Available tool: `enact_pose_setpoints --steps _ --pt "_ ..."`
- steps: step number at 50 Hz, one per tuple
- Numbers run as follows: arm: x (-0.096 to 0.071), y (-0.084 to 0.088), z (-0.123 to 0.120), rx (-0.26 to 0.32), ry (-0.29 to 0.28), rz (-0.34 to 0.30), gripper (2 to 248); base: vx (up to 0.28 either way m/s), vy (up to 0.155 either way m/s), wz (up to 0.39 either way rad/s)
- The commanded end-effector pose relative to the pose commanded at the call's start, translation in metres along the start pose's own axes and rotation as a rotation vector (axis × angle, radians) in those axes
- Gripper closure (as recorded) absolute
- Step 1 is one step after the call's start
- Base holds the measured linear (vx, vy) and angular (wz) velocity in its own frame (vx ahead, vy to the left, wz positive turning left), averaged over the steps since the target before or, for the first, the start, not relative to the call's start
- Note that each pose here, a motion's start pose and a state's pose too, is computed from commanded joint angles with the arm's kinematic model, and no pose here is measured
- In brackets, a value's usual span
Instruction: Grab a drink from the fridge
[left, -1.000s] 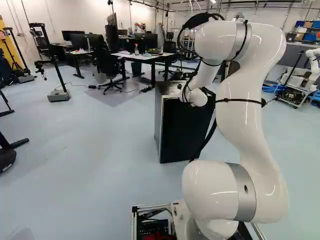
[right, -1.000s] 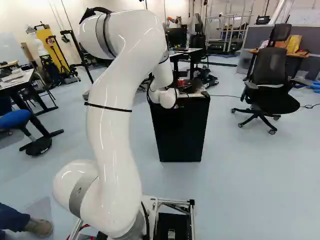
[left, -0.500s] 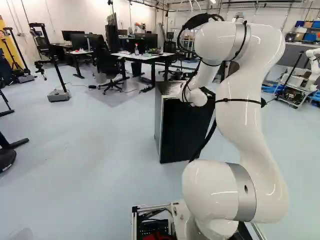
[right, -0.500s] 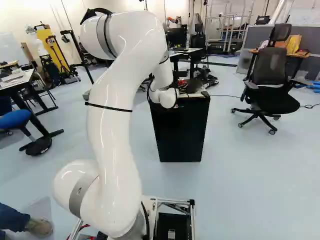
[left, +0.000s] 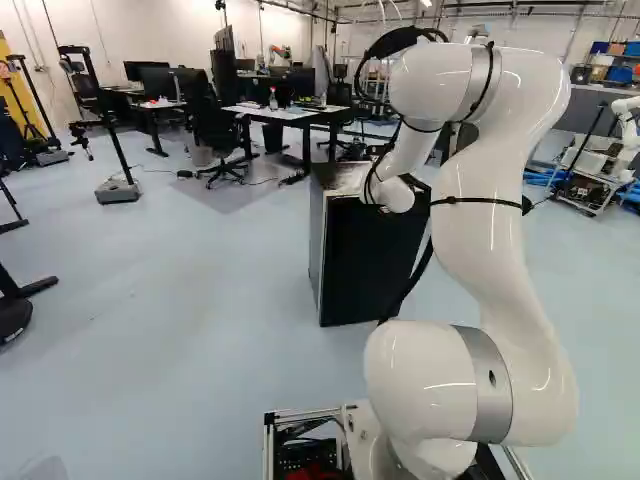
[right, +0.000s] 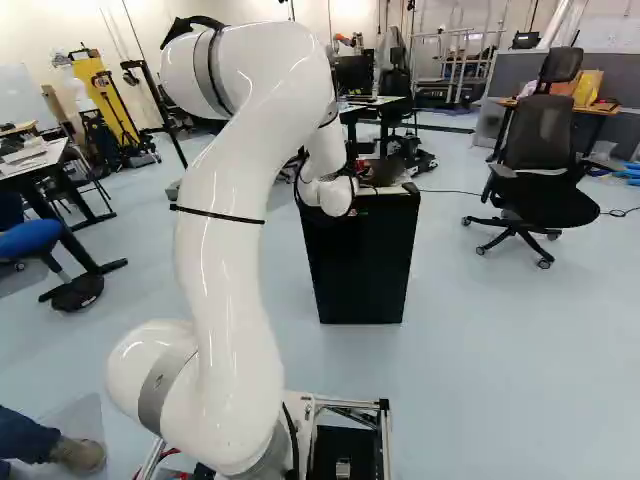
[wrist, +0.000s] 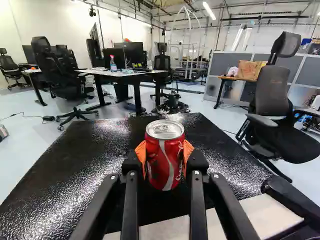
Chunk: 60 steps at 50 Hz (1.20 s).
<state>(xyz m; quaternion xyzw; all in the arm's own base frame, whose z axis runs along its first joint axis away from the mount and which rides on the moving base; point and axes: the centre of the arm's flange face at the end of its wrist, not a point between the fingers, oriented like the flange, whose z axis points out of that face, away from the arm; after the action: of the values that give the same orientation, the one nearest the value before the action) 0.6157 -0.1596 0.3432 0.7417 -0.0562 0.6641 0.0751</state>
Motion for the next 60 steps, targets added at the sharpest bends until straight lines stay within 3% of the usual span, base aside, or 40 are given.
enact_pose_setpoints --steps 22,60 --pt "0.024 0.001 -0.003 -0.002 0.037 -0.003 157 0.000 0.000 0.000" --pt "0.026 -0.002 -0.008 0.001 0.033 -0.002 157 0.000 0.000 0.000"
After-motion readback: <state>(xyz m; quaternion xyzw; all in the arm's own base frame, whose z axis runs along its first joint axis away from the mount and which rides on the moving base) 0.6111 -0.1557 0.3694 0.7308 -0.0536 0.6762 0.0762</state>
